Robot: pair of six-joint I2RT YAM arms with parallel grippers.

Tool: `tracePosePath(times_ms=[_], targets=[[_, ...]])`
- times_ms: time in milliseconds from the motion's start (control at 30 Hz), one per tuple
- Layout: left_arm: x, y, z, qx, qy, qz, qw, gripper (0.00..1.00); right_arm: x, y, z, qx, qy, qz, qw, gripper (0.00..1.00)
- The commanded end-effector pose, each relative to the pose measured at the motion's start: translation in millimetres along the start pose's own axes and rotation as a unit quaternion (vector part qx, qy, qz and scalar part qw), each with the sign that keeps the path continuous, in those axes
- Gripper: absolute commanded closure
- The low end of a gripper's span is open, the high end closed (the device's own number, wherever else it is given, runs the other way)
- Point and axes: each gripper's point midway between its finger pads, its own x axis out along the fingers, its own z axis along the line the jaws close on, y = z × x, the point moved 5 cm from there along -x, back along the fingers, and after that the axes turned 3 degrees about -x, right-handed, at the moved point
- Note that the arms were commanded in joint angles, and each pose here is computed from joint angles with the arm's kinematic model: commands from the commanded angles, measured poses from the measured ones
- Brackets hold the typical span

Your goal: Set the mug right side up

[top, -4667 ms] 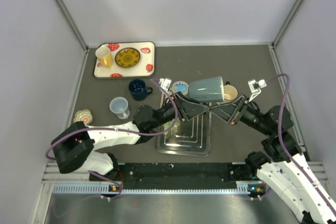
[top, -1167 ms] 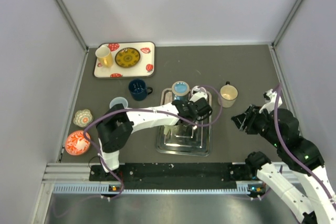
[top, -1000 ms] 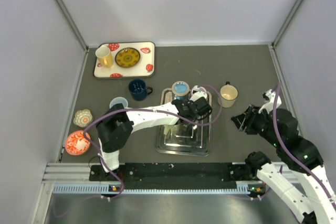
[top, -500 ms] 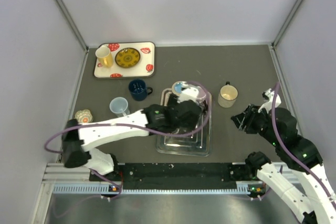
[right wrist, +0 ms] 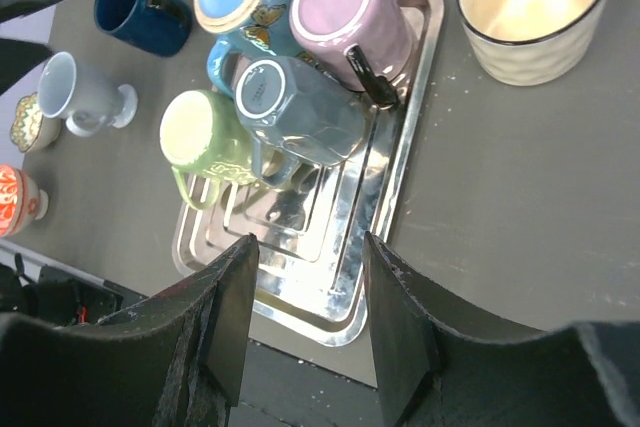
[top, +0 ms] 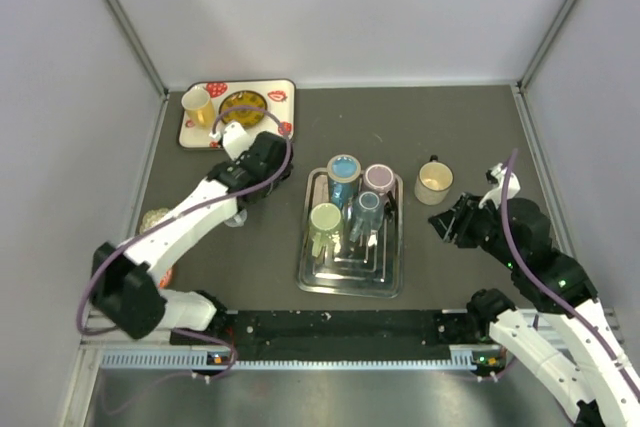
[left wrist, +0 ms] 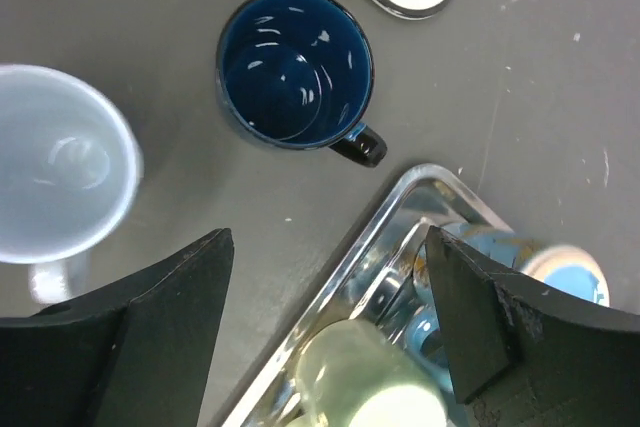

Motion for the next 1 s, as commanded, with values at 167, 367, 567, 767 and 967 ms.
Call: tracePosePath(times_ms=[167,367,567,767,967], targets=[[62.2,7.8,-49.9,-0.161,-0.12,0.017,0.979,0.18,11.3,-6.5,14.8,-0.007,-0.045,-0.005,0.999,0.54],[103.9,21.4,-42.8,-0.186,-0.192,0.043,0.963,0.23,13.2,-2.5,12.8,-0.012,-0.045,-0.001,0.999,0.54],[120.5,25.1,-34.0,-0.193,-0.213,0.043,0.957,0.26,18.0,-3.1,12.5,-0.027,-0.045,0.001,0.999,0.53],[131.1,25.1,-28.4,-0.193,-0.222,0.044,0.955,0.32,26.4,-1.3,12.0,-0.036,-0.043,0.012,0.998,0.53],[134.7,33.4,-23.6,-0.178,-0.226,0.058,0.956,0.54,32.4,2.2,10.2,-0.039,-0.042,0.017,0.998,0.53]])
